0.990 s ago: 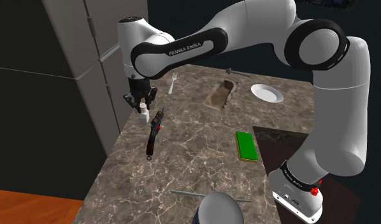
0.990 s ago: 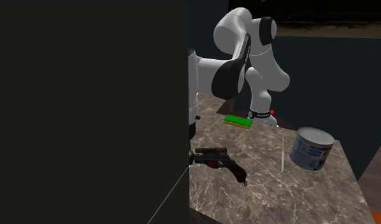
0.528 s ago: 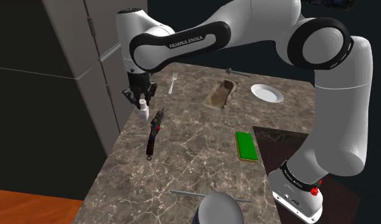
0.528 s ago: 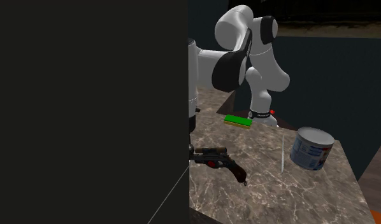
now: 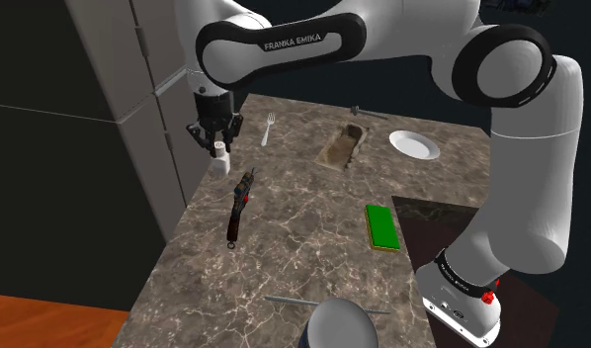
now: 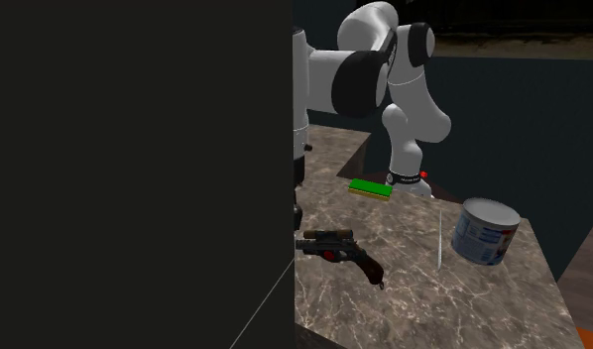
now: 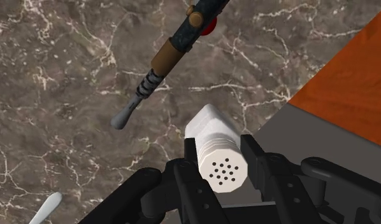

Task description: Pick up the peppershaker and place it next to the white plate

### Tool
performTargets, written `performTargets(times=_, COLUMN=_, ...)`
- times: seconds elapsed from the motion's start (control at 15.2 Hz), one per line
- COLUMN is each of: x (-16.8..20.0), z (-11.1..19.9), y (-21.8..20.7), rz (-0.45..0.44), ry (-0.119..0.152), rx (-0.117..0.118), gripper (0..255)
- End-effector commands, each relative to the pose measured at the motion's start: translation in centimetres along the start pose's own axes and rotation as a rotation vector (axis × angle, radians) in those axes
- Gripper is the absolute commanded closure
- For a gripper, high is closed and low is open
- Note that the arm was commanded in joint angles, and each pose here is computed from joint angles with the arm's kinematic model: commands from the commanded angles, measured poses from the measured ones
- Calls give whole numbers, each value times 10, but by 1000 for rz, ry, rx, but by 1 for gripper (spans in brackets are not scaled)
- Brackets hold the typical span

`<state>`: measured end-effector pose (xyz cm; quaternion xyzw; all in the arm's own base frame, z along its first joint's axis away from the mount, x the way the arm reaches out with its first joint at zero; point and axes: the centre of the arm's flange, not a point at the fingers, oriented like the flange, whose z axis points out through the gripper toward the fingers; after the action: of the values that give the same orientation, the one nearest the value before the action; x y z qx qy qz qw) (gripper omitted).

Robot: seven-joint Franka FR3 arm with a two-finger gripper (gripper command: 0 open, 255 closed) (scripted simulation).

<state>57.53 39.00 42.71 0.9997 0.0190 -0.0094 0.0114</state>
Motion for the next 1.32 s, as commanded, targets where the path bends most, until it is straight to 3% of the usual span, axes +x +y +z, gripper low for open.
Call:
performTargets(times=0.0, x=-1, z=-10, y=1, rz=0, ry=0, rx=0, gripper=255)
performTargets(times=1.25, x=-8, z=-100, y=15, rz=0, ry=0, rx=0, gripper=255)
